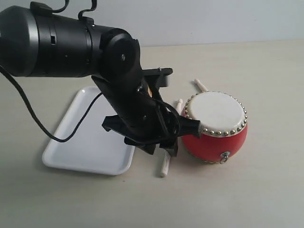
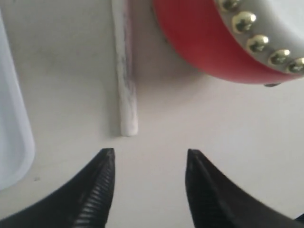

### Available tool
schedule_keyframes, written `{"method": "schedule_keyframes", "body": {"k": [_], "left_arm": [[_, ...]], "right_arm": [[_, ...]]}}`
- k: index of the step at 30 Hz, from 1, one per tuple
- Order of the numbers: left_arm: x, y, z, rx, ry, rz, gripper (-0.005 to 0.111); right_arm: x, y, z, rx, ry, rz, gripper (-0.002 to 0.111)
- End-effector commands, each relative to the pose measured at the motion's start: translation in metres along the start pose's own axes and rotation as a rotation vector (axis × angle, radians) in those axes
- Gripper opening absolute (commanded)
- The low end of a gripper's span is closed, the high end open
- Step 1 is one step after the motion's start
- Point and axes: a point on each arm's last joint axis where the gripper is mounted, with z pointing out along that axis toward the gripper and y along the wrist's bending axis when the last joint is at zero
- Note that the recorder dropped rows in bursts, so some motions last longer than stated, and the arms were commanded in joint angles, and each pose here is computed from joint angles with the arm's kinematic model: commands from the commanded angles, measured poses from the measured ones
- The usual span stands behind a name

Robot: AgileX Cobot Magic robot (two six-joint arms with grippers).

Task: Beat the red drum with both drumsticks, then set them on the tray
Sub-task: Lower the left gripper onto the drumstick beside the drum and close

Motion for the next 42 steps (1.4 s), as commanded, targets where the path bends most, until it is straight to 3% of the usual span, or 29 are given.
{"method": "schedule_keyframes", "body": {"k": [1, 4, 8, 18, 30, 42], "left_arm": [[-0.006, -0.008, -0.004, 0.052, -0.052, 0.027, 0.048], [-0.011, -0.006, -0.007, -0.004, -0.069, 0.008, 0.049], [-0.014, -0.004, 0.0, -0.067, 0.008, 0.024, 0.049], [-0.027, -0.011, 0.025, -0.126, 0.063, 0.065, 0.049], [-0.029, -0.009, 0.055, -0.155, 0.102, 0.044, 0.049], [-0.033, -0.008, 0.06, -0.157, 0.057, 0.04, 0.049]], "right_arm": [[0.001, 0.0, 0.0, 0.0, -0.009, 0.0, 0.0], [0.001, 0.0, 0.0, 0.0, -0.009, 0.0, 0.0], [0.001, 0.0, 0.0, 0.0, -0.009, 0.0, 0.0], [0.001, 0.0, 0.0, 0.0, -0.009, 0.0, 0.0], [0.001, 0.0, 0.0, 0.0, -0.009, 0.0, 0.0], [0.001, 0.0, 0.0, 0.0, -0.009, 0.0, 0.0]]}}
